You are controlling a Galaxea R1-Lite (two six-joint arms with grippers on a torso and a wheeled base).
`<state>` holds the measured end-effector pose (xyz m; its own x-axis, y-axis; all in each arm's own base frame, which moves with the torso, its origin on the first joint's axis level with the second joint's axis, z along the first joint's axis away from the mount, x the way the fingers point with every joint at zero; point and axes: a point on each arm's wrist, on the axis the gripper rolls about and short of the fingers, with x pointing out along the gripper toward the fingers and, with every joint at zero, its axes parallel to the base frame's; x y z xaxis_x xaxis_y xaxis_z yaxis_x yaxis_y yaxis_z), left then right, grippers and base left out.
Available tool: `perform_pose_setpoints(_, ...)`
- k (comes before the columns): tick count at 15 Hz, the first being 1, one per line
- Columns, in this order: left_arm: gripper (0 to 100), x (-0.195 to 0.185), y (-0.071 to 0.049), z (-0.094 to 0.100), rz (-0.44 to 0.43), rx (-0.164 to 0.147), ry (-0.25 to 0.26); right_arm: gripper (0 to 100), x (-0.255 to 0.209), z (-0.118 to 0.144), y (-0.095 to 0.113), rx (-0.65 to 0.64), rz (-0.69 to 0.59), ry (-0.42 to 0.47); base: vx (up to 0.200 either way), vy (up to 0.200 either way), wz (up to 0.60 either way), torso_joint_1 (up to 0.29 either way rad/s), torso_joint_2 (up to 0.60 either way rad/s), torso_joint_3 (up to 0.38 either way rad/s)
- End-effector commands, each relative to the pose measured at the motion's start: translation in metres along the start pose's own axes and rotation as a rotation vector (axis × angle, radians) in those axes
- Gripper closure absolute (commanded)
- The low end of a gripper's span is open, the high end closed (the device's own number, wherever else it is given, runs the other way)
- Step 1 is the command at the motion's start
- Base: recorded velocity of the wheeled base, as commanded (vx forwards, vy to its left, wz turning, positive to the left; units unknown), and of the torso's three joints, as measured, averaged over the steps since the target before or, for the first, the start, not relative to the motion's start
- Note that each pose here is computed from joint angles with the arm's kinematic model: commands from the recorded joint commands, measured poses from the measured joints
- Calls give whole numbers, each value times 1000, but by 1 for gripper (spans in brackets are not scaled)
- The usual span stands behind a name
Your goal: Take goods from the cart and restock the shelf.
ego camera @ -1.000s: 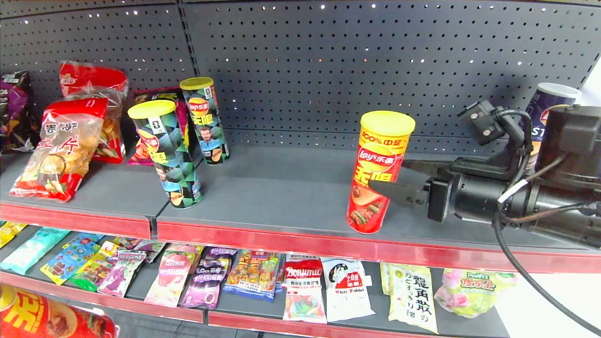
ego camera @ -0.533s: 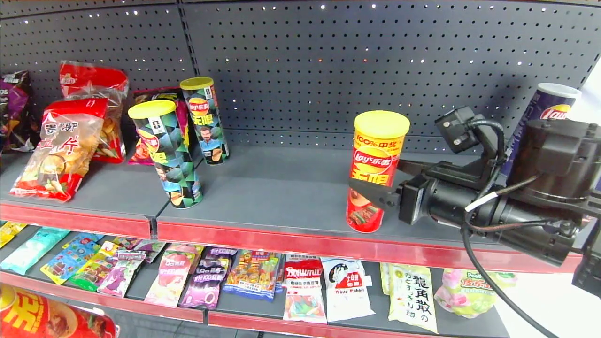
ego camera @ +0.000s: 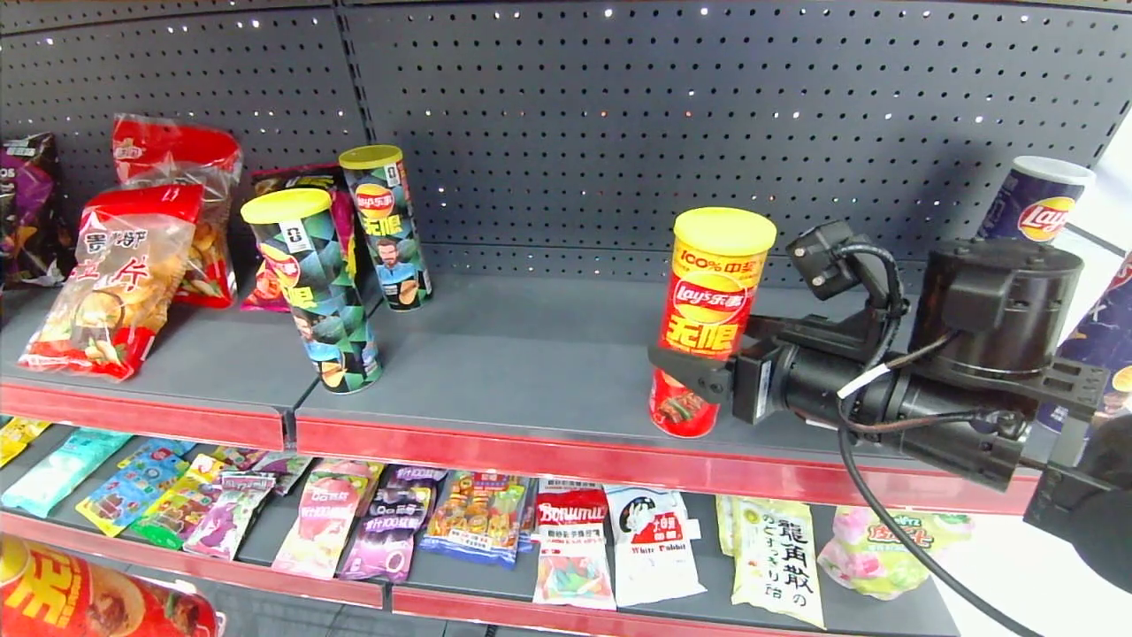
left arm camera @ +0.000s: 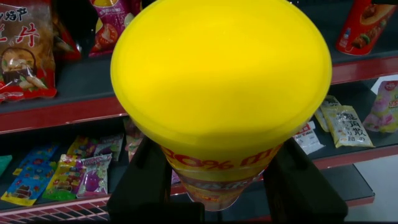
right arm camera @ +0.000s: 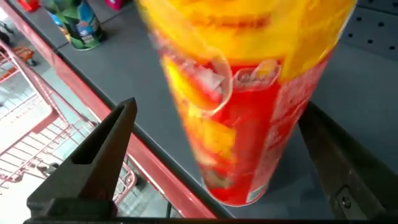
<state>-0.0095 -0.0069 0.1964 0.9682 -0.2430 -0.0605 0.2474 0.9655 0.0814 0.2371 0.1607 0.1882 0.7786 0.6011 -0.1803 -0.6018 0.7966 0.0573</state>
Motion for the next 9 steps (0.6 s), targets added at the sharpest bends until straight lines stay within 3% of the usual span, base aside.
perform_pose_setpoints(1,100,0,0,0,0,0,1,0,4,-2,-5,5,-15,8,0,0,0,0,0,0)
perform_pose_setpoints(9,100,0,0,0,0,0,0,0,18,5,-12,7,-22,-13,0,0,0,0,0,0)
